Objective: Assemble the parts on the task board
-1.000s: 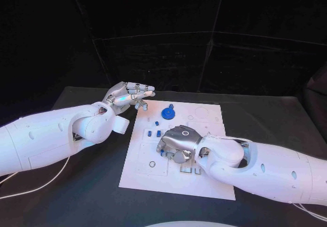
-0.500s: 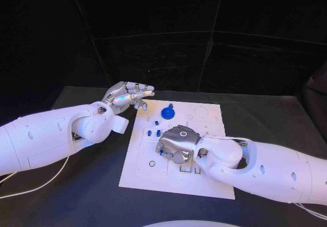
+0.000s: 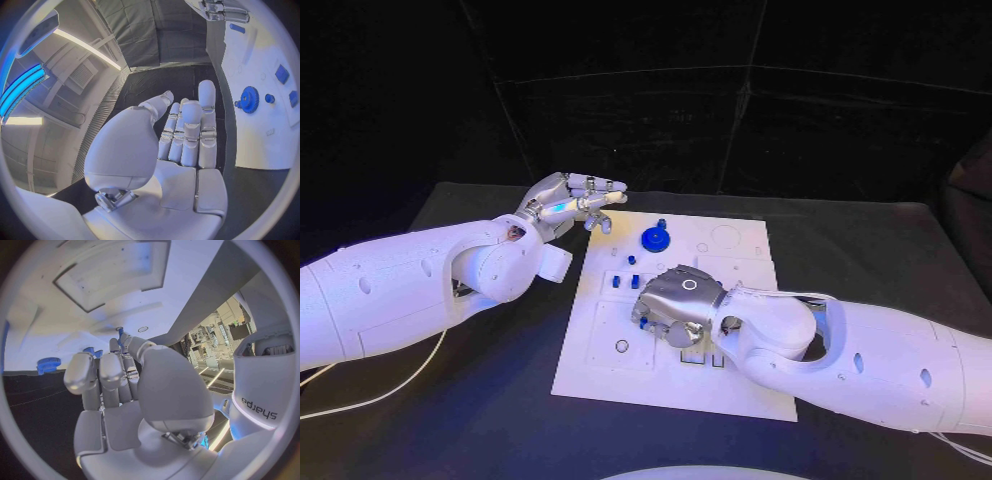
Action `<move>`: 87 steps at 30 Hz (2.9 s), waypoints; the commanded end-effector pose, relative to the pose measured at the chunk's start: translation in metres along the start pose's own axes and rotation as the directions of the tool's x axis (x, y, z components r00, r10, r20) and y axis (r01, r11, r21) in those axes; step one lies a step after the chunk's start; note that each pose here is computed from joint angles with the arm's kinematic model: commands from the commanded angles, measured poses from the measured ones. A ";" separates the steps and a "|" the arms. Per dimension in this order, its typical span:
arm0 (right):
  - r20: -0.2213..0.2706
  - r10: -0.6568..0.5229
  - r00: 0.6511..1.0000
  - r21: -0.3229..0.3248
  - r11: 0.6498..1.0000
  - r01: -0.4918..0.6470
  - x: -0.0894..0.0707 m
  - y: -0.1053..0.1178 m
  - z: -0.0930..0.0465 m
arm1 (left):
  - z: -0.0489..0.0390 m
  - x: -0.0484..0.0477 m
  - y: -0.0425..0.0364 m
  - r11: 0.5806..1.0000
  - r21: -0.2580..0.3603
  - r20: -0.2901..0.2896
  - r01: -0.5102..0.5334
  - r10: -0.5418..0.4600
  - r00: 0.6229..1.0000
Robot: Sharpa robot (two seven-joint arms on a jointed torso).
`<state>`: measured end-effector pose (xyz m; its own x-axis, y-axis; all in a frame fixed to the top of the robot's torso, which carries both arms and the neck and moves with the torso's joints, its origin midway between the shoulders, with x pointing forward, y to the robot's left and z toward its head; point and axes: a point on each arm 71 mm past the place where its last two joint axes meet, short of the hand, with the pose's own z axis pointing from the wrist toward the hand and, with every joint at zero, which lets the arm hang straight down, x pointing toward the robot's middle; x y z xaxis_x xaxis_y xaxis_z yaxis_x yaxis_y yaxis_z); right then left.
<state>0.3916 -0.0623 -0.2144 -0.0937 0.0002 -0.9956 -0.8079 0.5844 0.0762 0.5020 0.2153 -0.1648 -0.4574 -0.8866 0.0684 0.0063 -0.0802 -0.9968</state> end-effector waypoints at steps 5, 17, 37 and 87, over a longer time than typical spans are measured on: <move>0.022 -0.031 0.999 0.004 1.000 0.031 -0.002 0.001 0.000 | 0.0006 0.0014 -0.0009 1.000 0.002 -0.014 0.010 -0.010 1.000; 0.012 -0.042 0.999 0.002 0.999 0.042 -0.002 0.001 0.000 | 0.0006 0.0015 -0.0007 1.000 -0.001 -0.017 0.011 -0.011 1.000; -0.021 -0.039 0.999 -0.001 0.999 0.039 0.001 0.002 0.001 | 0.0002 0.0015 -0.0005 1.000 -0.004 -0.019 0.012 -0.012 1.000; 0.003 0.191 0.982 0.339 0.923 -0.181 -0.036 -0.090 -0.089 | -0.0005 -0.0014 0.0018 1.000 -0.012 -0.015 0.009 -0.009 1.000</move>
<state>0.4160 -0.1852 -0.1773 -0.1729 0.1022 -0.9796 -0.5736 0.7981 0.1845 0.5023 0.2179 -0.1677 -0.4605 -0.8850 0.0691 -0.0094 -0.0729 -0.9973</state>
